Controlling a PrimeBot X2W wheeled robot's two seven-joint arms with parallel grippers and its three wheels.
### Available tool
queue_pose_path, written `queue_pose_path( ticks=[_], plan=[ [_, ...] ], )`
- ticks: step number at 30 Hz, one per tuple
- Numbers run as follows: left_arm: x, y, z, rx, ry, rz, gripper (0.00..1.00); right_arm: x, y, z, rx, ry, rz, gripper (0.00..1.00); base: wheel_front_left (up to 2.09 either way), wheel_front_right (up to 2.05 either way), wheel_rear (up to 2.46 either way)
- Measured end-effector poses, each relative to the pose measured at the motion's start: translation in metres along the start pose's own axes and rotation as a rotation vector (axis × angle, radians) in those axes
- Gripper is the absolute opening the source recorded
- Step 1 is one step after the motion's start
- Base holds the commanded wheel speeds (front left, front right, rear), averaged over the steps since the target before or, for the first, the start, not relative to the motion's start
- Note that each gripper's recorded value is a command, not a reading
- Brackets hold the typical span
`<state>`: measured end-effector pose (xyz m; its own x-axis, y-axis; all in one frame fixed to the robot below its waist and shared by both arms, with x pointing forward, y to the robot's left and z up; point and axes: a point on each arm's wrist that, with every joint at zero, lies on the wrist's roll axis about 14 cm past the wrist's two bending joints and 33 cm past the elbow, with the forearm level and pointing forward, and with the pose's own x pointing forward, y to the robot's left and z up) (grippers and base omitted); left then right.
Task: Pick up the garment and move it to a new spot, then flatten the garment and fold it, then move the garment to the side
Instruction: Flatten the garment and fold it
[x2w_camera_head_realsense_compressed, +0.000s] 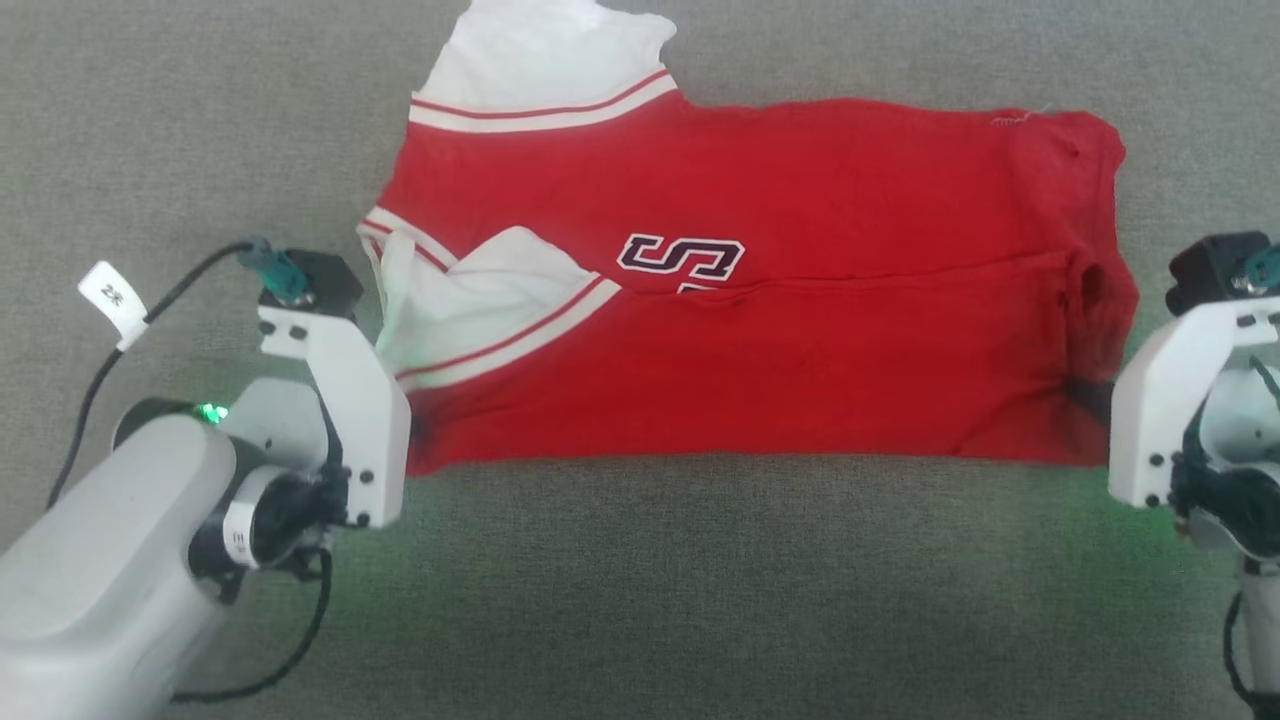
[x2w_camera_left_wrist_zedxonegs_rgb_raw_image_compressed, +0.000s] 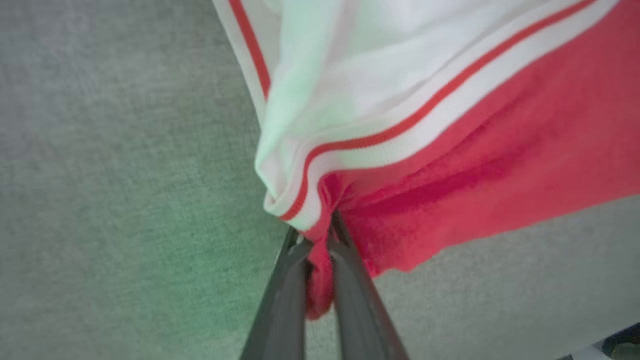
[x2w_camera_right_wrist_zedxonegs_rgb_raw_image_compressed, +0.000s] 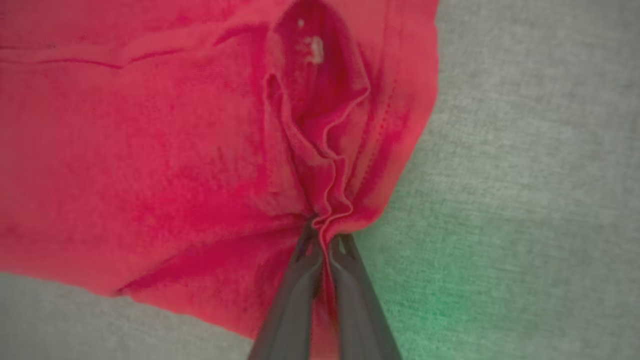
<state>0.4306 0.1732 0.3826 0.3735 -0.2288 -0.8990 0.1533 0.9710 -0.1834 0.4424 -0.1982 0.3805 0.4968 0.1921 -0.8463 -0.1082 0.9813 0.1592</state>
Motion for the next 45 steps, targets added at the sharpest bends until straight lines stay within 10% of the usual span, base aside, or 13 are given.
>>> queue_pose_path(
  ticks=[22, 24, 25, 27, 28, 45],
  plan=[
    [-0.031, -0.010, -0.069, -0.001, 0.100, 0.028, 0.03, -0.039, -0.011, -0.051, 0.059, 0.070, 0.003, 0.00, 0.00, 0.00, 0.00],
    [-0.024, -0.010, -0.069, 0.000, 0.096, 0.018, 0.71, -0.033, -0.012, -0.053, 0.067, 0.068, -0.008, 0.00, 0.00, 0.00, 0.00],
    [-0.021, -0.010, -0.068, -0.006, 0.093, 0.014, 0.98, -0.030, -0.012, -0.053, 0.063, 0.066, -0.013, 0.24, 0.00, 0.00, 0.00],
    [-0.018, -0.009, -0.067, -0.013, 0.099, 0.011, 1.00, -0.026, -0.011, -0.050, 0.076, 0.046, -0.008, 0.49, 0.00, 0.00, 0.00],
    [-0.017, -0.009, -0.065, -0.012, 0.098, 0.012, 1.00, -0.024, -0.011, -0.050, 0.073, 0.045, -0.009, 1.00, 0.00, 0.00, 0.00],
    [-0.072, 0.009, 0.042, 0.201, -0.115, 0.127, 1.00, -0.066, -0.017, 0.036, 0.111, -0.444, -0.035, 1.00, 0.00, 0.00, 0.00]
  ],
)
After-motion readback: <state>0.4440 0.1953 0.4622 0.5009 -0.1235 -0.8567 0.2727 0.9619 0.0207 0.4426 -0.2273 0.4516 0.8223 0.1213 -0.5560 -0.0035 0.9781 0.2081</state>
